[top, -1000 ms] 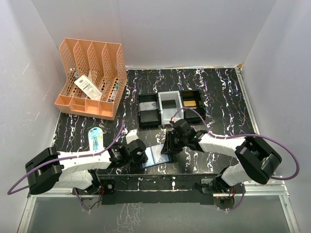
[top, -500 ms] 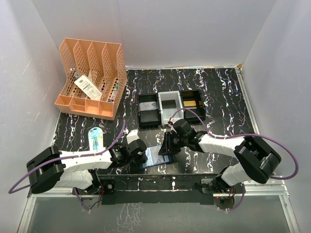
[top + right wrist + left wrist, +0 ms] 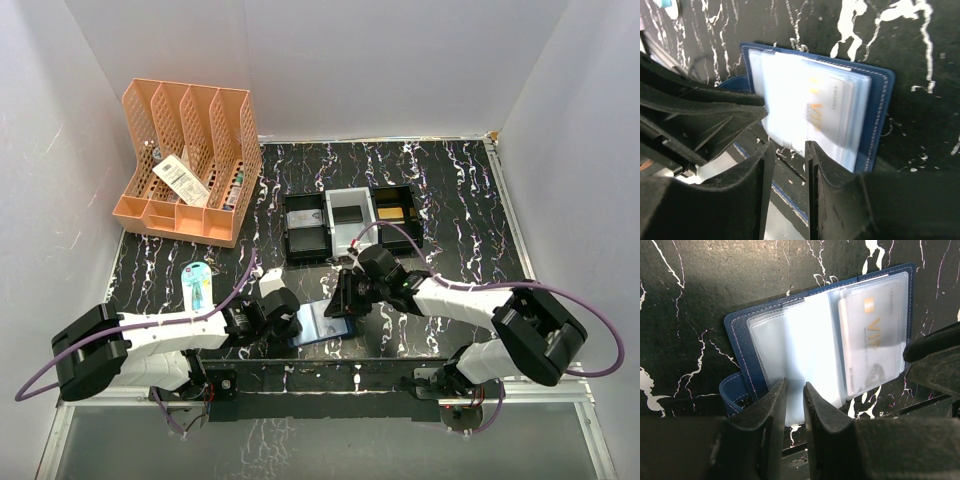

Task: Take the credit cards out of the card holder

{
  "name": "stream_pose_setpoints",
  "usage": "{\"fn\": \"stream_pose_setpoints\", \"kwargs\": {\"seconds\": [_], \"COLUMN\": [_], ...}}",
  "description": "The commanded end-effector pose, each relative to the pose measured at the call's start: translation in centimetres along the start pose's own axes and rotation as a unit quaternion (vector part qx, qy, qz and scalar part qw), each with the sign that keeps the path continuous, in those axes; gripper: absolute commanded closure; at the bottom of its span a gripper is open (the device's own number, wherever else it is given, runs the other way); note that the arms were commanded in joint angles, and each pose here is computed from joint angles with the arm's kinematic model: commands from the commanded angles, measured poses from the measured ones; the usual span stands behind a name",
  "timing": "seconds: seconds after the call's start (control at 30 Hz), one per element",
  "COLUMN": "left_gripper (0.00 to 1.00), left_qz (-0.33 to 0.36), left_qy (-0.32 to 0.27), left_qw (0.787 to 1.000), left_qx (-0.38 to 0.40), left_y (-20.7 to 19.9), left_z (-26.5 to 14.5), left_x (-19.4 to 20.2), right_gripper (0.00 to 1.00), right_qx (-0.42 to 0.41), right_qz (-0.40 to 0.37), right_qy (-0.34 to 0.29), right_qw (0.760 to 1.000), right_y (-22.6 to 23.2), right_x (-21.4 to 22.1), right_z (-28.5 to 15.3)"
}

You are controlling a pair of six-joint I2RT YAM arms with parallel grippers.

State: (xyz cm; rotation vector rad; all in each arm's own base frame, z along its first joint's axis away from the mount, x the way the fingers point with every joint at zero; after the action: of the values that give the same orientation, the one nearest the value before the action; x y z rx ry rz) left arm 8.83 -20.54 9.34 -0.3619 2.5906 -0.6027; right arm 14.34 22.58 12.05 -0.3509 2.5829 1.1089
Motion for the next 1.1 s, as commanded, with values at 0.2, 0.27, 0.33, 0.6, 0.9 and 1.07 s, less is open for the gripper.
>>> {"fn": "stream_pose_setpoints", "kwargs": {"seconds": [0.2, 0.27, 0.33, 0.6, 0.9, 1.07], "left_gripper": [0.73, 0.73, 0.73, 0.78, 0.82, 0.83], "left_qz": [0.026, 0.027, 0.029, 0.034, 0.038, 0.039], "left_qy": [0.008, 0.009, 0.011, 0.024, 0.028, 0.028], "left_qw": [0.999, 0.999, 0.999, 0.998, 0.998, 0.998], "left_qx": [-0.039, -0.041, -0.044, -0.044, -0.045, -0.043], "left_y": [1.8, 1.8, 2.0, 2.4, 2.2, 2.1], "left_z": [-0.3, -0.4, -0.3, 0.3, 0.5, 0.4], "left_x": [0.5, 0.4, 0.5, 1.0, 1.1, 1.1], "right_gripper": [0.68, 0.68, 0.69, 0.71, 0.72, 0.74], "right_qx": [0.061, 0.059, 0.051, 0.025, -0.038, -0.049], "right_qz": [-0.026, -0.028, -0.029, -0.022, -0.003, 0.008], "right_qy": [-0.011, -0.005, 0.000, 0.009, 0.008, 0.001], "right_qw": [0.998, 0.998, 0.998, 0.999, 0.999, 0.999], "right_y": [-0.7, -0.8, -0.9, -0.8, 0.4, 0.7], "right_x": [-1.0, -0.9, -0.8, -0.4, -0.5, -0.5], "right_z": [0.3, 0.6, 0.9, 1.3, 1.4, 1.2]}}
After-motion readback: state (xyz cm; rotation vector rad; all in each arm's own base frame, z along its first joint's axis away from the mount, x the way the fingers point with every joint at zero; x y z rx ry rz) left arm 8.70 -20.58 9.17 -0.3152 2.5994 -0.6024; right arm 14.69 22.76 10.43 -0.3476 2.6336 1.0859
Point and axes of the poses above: each gripper's point midway between its finger pads, its own z axis out along the fingers, its own y axis along the line the jaws close on, x = y × z, the point moved 9 cm from there along -z, back along the fingers, and after that the axes turned 11 degrees about -z, right-handed, at the moved point
